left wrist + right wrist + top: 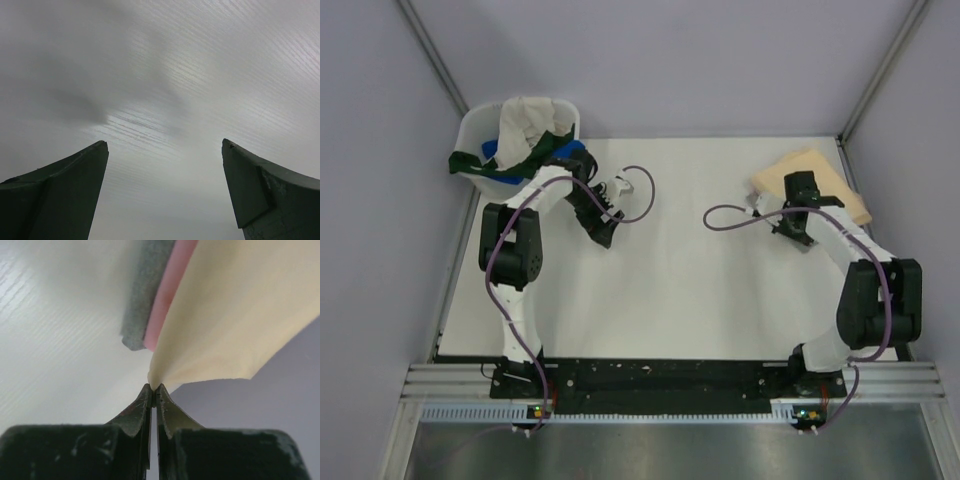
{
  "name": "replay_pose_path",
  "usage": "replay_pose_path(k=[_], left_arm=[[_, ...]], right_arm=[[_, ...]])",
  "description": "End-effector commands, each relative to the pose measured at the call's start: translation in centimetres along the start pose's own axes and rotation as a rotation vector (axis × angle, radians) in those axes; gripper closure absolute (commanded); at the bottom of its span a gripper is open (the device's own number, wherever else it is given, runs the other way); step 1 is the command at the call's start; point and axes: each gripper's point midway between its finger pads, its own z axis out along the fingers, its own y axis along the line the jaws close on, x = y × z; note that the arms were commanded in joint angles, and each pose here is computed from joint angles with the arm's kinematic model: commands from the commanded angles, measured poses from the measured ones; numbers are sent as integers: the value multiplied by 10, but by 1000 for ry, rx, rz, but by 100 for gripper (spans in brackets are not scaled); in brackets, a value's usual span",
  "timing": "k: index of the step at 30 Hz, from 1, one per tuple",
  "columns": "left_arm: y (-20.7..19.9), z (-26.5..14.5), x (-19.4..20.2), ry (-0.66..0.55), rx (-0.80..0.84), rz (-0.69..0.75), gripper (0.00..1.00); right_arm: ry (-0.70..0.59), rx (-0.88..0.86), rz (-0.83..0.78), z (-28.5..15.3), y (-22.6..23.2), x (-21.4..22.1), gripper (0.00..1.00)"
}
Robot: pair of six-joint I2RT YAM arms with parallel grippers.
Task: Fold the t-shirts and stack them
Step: Put the neatly folded tshirt into the corner of the board with the right arm
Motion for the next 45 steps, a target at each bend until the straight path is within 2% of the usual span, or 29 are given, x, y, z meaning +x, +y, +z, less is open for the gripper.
replay_pose_path(k=[1,4,7,8,12,17,18,21,23,25,29,32,34,39,41,45], left_arm=[[-4,-11,-11,-41,6,31,1],[-5,-11,-9,-41,5,26,1],[-4,-12,-5,-37,1,26,1],[-4,-13,-4,-36,-1,22,1],[-4,-13,-3,-38,1,16,1],[-5,-19,-4,-39,-7,23,1],[-5,-20,-5,-40,-10,25,1],[-7,-26,-6,-44,-16,33,1],[-7,-31,-8,-55,-27,33,1],[-7,-38,-13,-86,-41,24,1],[-4,-50,-21,-185,-64,-26,1],[13,-67,-20,-274,-131,-109,1],[23,-85,-20,-359,-182,-161,1],[43,-98,0,-515,-366,-218,1],[53,-107,15,-569,-467,-244,1],[53,-113,16,-737,-553,-246,1]], right_arm=[[23,-243,-87,17,49,2,100],[36,-321,-81,27,63,1,100],[70,-318,-82,34,62,4,100],[76,-300,-84,35,57,4,97],[84,-235,-84,33,46,0,59],[-75,-186,-122,4,45,-42,17],[-97,-171,-130,-2,44,-48,1],[-168,-101,-135,-25,37,-69,1],[-282,-47,-81,-46,28,-96,1],[-453,-19,16,-69,19,-127,1],[-903,-13,192,-122,12,-189,1],[-1210,-24,292,-155,19,-214,1],[-1294,13,367,-158,19,-212,1],[-1186,147,665,-114,8,-180,1],[-1145,214,783,-96,9,-157,1],[-1050,351,1049,-70,-2,-101,1]])
